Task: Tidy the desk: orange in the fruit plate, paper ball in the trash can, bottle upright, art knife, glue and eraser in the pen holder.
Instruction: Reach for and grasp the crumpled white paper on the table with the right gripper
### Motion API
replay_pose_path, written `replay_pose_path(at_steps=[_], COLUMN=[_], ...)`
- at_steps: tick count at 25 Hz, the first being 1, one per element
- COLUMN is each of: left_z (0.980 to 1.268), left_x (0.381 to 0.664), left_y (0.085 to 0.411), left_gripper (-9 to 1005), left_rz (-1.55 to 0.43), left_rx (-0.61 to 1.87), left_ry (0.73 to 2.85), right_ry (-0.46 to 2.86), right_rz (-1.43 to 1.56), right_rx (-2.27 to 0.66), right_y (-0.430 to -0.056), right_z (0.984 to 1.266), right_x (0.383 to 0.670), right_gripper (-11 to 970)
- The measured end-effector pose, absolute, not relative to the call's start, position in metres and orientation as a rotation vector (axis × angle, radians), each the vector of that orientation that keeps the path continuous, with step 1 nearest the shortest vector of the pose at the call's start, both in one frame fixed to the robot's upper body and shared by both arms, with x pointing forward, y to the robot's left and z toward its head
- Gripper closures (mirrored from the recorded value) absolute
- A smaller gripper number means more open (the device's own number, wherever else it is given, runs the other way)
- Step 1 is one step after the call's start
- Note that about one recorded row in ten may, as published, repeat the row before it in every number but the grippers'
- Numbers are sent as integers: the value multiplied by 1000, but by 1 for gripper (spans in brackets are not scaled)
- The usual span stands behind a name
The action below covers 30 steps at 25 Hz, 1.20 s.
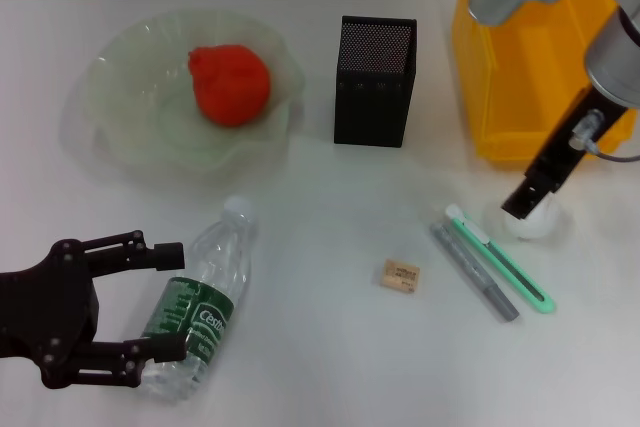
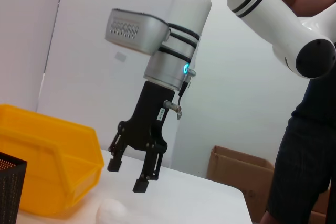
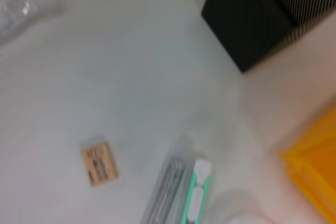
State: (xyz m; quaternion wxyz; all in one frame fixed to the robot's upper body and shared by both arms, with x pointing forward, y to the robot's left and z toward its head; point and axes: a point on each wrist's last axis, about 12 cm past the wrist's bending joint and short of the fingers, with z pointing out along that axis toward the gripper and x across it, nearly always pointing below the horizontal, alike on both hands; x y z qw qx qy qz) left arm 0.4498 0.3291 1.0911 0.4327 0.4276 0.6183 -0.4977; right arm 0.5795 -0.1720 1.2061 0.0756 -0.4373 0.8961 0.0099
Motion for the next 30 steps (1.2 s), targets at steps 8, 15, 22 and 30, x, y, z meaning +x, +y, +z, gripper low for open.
replay_pose_path(at_steps=[8,15,22,30], left_z=[1092,1092,1092,1091], left_x=[452,453,453,453], left_y=[326,324,324,324], left_gripper=[178,180,181,183], left_rz=[-1246,-1252,-1252,-1251], left_rx=[1071,1075,1075,1076], left_ry=[1533,1529,1528,1532], right_ry=[2750,2768,2780,2769], right_rz=[-43,-32,-42,-21], right_rx=[-1230,-1210,-1229,-1246], right_y=[-195,-198,-197,-193], right_z=[1180,1159,1143,1144], right_x=[583,587,589,588], right_gripper=[116,119,234,371])
